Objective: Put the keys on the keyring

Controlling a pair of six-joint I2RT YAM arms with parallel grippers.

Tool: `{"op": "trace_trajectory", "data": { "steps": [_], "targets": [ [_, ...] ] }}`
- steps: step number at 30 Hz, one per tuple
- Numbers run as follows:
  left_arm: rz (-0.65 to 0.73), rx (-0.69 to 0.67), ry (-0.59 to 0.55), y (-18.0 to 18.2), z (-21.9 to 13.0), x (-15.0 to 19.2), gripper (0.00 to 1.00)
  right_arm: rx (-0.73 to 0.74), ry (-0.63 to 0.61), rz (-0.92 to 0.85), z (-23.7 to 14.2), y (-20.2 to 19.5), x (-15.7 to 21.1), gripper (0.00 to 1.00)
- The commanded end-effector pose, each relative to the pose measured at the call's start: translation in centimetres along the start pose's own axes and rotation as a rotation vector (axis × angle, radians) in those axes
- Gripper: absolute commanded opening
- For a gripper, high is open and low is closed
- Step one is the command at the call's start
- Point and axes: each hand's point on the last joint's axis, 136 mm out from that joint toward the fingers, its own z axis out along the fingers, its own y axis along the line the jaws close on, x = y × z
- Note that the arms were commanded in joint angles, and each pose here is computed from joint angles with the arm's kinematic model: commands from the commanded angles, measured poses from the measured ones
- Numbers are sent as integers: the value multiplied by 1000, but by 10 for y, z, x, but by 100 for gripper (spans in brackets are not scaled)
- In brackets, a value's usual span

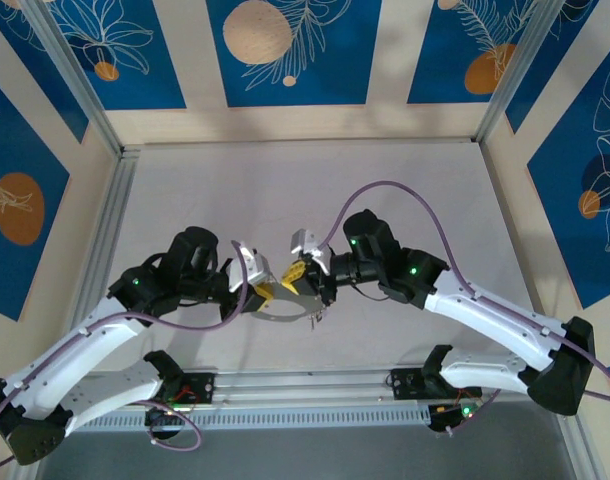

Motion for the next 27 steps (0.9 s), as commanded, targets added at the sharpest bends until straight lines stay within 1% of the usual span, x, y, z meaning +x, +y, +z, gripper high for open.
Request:
{"op": "trace_trajectory", "data": {
  "steps": [1,5,7,8,10,14,17,21,25,27],
  "targets": [
    [40,3,-6,-2,-3,-8,0,163,131,-153,-4,-16,7,0],
    [42,2,4,-1,-2,-8,0,209,255,-244,2,-18,14,0],
    [43,4,5,-2,-2,-8,0,222,281,-260,2,-19,17,0],
    [45,4,5,-3,-3,-7,0,216,275,-259,1,-17,16,0],
    [44,3,6,-4,-4,-7,0,183,231,-240,-4,-11,10,0],
    [47,3,4,-5,-5,-7,0,72,54,-132,-21,3,-14,0],
    [45,6,0,-5,-4,-7,0,11,-44,-50,-31,5,-24,0],
    [43,12,0,-6,-3,-7,0,-48,-80,12,-30,8,-23,0],
    [45,17,0,-6,-3,-8,0,-87,-81,45,-26,9,-18,7],
    [46,18,2,-6,-3,-8,0,-68,-53,41,-24,6,-13,8]
  ]
}}
